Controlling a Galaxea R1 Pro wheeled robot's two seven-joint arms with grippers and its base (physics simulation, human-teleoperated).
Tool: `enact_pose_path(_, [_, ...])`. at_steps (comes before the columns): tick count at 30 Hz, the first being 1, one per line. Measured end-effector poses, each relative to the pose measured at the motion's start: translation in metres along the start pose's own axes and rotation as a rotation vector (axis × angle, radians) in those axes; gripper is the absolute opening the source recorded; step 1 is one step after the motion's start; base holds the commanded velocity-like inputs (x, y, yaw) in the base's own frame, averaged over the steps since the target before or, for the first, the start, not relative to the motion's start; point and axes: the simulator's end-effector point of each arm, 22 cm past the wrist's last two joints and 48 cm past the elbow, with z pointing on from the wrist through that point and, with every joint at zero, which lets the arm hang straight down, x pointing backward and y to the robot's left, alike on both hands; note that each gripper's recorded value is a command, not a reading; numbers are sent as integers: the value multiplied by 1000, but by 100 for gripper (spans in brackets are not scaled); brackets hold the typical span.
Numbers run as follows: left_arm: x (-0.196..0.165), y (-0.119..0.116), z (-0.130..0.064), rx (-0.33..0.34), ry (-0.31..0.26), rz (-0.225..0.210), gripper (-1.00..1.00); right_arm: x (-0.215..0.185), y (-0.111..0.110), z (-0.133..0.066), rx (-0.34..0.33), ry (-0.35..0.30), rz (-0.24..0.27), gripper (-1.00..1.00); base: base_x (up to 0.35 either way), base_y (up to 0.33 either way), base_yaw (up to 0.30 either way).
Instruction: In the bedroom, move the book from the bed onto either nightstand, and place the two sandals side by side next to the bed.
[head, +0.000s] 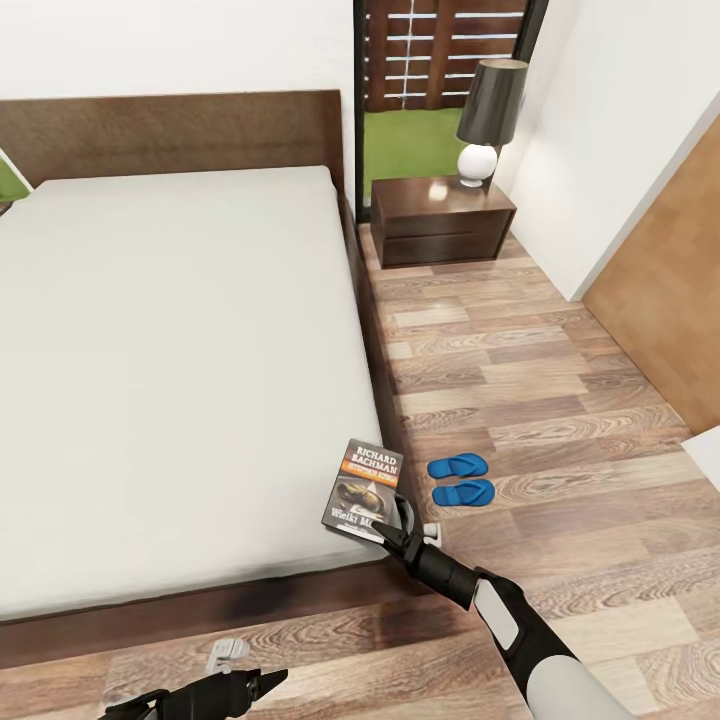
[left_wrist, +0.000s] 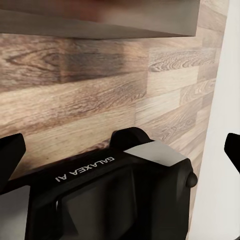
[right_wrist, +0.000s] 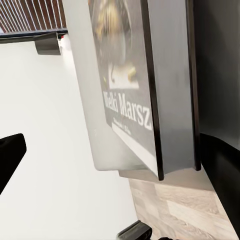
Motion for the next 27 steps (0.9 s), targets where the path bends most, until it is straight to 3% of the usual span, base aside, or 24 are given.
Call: enact_pose_path(27, [0, 0, 0, 0, 1, 1, 100, 0, 0, 0, 0, 0, 1, 100, 0, 0, 0])
